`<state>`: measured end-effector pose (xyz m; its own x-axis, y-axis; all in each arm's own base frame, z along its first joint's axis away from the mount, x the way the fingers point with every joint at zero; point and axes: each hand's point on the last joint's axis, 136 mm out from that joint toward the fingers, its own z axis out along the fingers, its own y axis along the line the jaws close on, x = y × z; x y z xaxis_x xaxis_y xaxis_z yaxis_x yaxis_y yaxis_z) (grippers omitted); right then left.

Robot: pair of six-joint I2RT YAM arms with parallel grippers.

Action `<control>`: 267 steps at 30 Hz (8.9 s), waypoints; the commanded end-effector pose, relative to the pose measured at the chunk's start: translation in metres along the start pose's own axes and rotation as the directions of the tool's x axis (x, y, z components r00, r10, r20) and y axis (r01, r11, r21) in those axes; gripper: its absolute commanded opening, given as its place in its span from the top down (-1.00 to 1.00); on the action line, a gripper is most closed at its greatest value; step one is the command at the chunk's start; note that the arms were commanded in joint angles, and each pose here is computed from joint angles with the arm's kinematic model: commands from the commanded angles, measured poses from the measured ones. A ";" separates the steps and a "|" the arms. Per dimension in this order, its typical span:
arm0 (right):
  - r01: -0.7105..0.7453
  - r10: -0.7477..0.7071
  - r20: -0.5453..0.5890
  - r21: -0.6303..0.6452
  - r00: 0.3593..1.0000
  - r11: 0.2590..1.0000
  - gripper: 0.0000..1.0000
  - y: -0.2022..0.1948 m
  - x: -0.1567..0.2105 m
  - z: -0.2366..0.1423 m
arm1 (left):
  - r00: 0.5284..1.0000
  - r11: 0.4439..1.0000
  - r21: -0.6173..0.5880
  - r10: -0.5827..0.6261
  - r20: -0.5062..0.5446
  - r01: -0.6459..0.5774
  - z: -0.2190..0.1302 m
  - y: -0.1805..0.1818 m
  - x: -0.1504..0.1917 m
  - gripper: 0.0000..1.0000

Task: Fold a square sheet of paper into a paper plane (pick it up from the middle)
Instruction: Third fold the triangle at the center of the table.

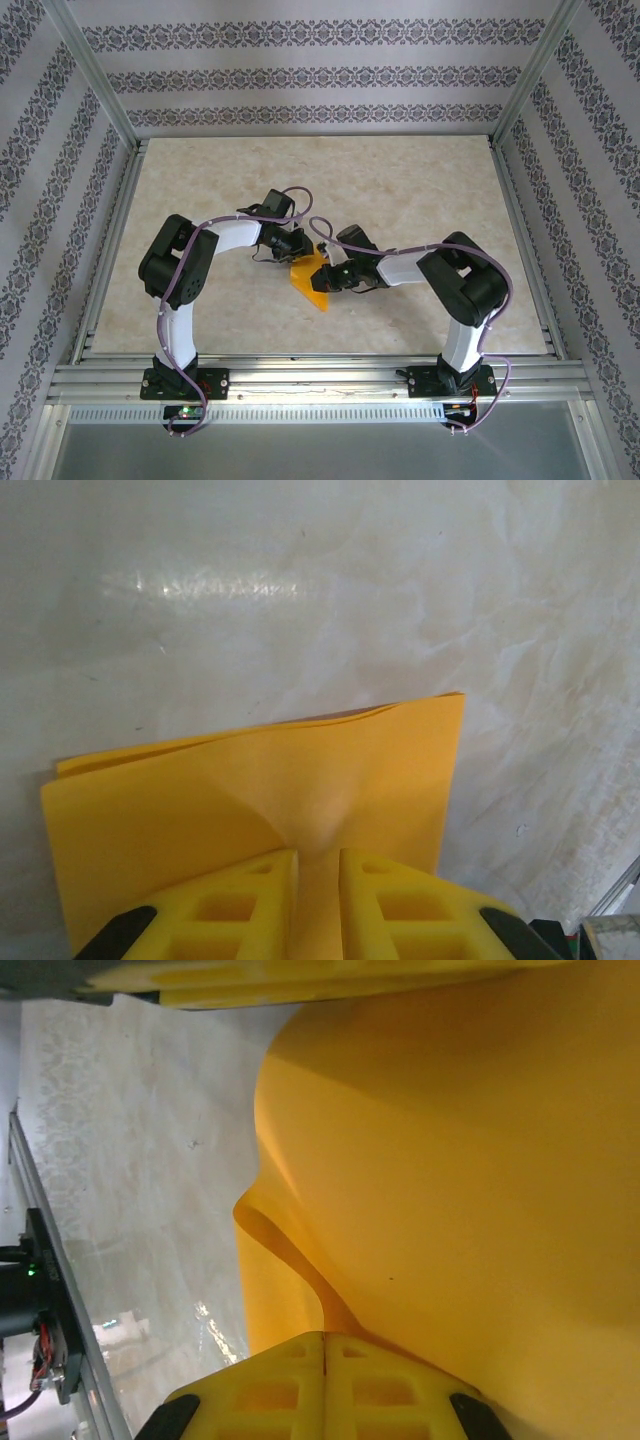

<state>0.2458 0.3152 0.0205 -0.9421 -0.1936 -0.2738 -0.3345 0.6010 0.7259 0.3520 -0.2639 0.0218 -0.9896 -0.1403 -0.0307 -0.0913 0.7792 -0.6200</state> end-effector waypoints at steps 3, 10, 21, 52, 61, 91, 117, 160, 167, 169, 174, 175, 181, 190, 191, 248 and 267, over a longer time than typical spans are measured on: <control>0.043 -0.044 0.037 0.033 0.998 0.999 1.00 0.007 -0.009 -0.014 | 0.999 0.996 -0.089 -0.012 -0.030 0.009 0.002 0.016 0.010 0.63; 0.029 -0.033 0.055 0.067 0.998 0.997 1.00 -0.003 -0.010 -0.021 | 0.999 0.996 -0.094 -0.009 -0.033 0.005 0.002 0.016 0.011 0.63; 0.061 -0.062 0.000 0.188 0.998 0.980 1.00 -0.023 -0.005 -0.024 | 0.999 0.995 -0.095 -0.006 -0.034 0.003 0.001 0.016 0.010 0.63; 0.075 -0.075 0.045 0.003 0.996 0.997 1.00 -0.006 -0.024 -0.018 | 1.000 0.996 -0.086 -0.004 -0.028 0.002 -0.001 0.012 0.008 0.62; 0.063 -0.062 0.021 -0.021 0.998 0.998 1.00 -0.004 -0.017 -0.017 | 1.000 0.997 -0.080 -0.008 -0.025 0.006 0.000 0.011 0.006 0.63; 0.050 -0.050 -0.005 0.006 0.999 0.999 1.00 -0.010 -0.003 -0.012 | 1.000 0.999 -0.030 -0.010 0.003 0.010 -0.003 0.004 0.006 0.71; 0.066 -0.067 -0.029 -0.017 0.997 0.998 1.00 -0.007 -0.007 -0.017 | 0.998 0.998 -0.069 0.010 -0.059 -0.014 -0.002 0.013 0.014 0.75; 0.040 -0.037 -0.050 0.064 0.998 0.997 1.00 -0.022 -0.010 -0.015 | 0.999 0.998 -0.064 -0.018 -0.038 0.016 0.002 0.018 0.015 0.76; 0.018 -0.012 -0.072 0.088 0.997 0.996 1.00 -0.030 -0.003 -0.009 | 0.999 0.998 -0.066 -0.021 -0.033 0.019 0.002 0.018 0.013 0.76; 0.007 0.001 -0.082 0.097 0.997 0.995 1.00 -0.033 0.001 -0.008 | 0.999 0.998 -0.062 -0.024 -0.025 0.022 0.002 0.017 0.012 0.75; -0.006 0.017 -0.088 0.118 0.996 0.993 1.00 -0.041 0.008 -0.007 | 1.000 0.998 -0.054 -0.021 -0.022 0.020 0.001 0.014 0.011 0.75; -0.004 0.015 -0.090 0.120 0.996 0.993 1.00 -0.041 0.009 -0.007 | 1.000 0.998 -0.052 -0.020 -0.020 0.019 0.000 0.012 0.010 0.75; -0.034 0.048 -0.090 0.149 0.995 0.988 1.00 -0.050 0.015 -0.006 | 0.998 1.000 0.000 -0.016 0.056 0.016 -0.015 -0.013 -0.011 0.62; -0.057 0.072 -0.086 0.162 0.994 0.985 1.00 -0.050 0.017 -0.006 | 0.981 0.999 -0.035 -0.005 0.194 0.012 -0.072 -0.026 -0.016 0.35; -0.064 0.079 -0.086 0.173 0.993 0.983 1.00 -0.053 0.018 -0.006 | 0.978 0.999 -0.038 -0.009 0.210 0.018 -0.077 -0.024 -0.014 0.37; -0.061 0.089 -0.106 0.240 0.990 0.969 1.00 -0.063 0.024 -0.004 | 0.948 0.948 0.266 -0.233 0.215 0.172 -0.024 -0.015 0.080 1.00; -0.065 0.087 -0.124 0.177 0.988 0.982 1.00 -0.051 0.024 -0.002 | 0.940 0.957 0.167 -0.270 0.209 0.237 -0.003 0.027 0.092 1.00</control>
<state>0.2572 0.2943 0.0148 -0.9552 -0.2043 -0.2139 -0.2958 0.6651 0.6856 0.2644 -0.2587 0.0187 -0.8836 -0.4678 -0.0208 -0.2913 0.5840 -0.7577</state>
